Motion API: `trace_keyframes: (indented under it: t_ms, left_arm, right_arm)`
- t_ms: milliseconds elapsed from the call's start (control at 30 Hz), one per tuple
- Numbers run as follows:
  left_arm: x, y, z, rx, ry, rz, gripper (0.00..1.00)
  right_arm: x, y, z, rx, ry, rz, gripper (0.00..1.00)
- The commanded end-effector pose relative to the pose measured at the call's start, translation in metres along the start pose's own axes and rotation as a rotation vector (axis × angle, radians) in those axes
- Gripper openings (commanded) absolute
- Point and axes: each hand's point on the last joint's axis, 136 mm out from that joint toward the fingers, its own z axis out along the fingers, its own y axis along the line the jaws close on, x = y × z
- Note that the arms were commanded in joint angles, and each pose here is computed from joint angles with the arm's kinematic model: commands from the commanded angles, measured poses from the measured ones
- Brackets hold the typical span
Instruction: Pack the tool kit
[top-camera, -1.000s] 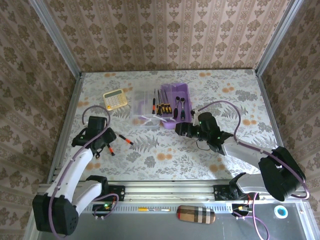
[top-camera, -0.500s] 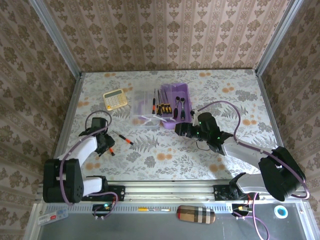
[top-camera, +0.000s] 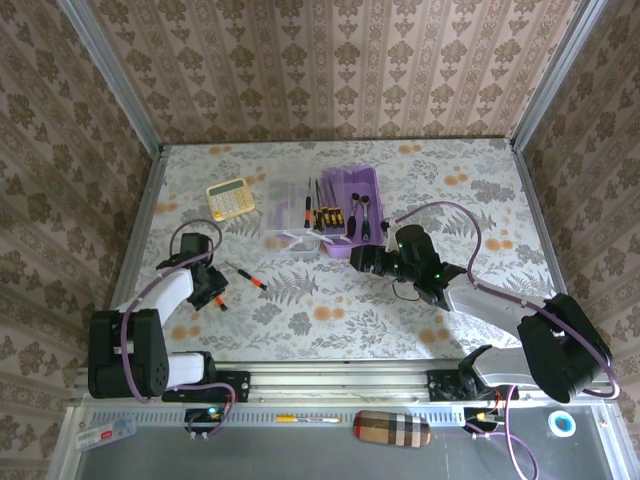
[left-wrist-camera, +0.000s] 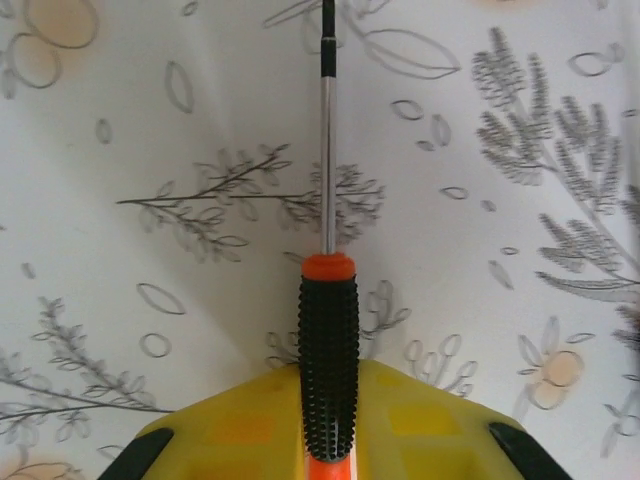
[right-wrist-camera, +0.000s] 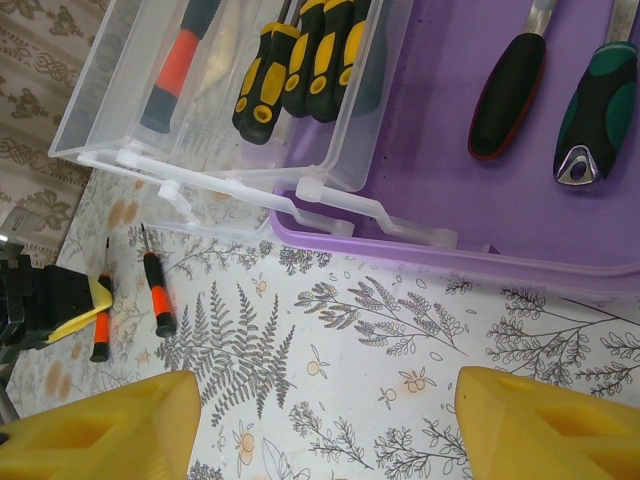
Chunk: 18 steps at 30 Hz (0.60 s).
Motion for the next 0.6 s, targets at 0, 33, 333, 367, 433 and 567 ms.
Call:
trace_keyframes:
  t_ms: [0, 33, 333, 367, 433, 567]
  left_arm:
    - [-0.015, -0.018, -0.016, 0.086, -0.055, 0.046, 0.17]
    - [-0.018, -0.019, -0.021, 0.089, -0.069, 0.053, 0.17]
    - [-0.027, -0.025, -0.056, 0.14, -0.146, 0.073, 0.15]
    - [-0.027, -0.025, -0.059, 0.141, -0.148, 0.075, 0.14]
    - [-0.028, -0.025, -0.065, 0.144, -0.155, 0.083, 0.14]
    - [-0.031, -0.029, -0.075, 0.154, -0.162, 0.091, 0.14]
  right_arm:
    - [-0.012, 0.011, -0.007, -0.021, -0.039, -0.03, 0.7]
    - [-0.013, 0.011, -0.007, -0.022, -0.042, -0.031, 0.7]
    - [-0.014, 0.012, -0.009, -0.02, -0.048, -0.033, 0.7]
    - [-0.014, 0.012, -0.009, -0.02, -0.048, -0.033, 0.7]
    - [-0.015, 0.012, -0.01, -0.022, -0.05, -0.033, 0.7]
    - [-0.015, 0.012, -0.011, -0.02, -0.055, -0.035, 0.7]
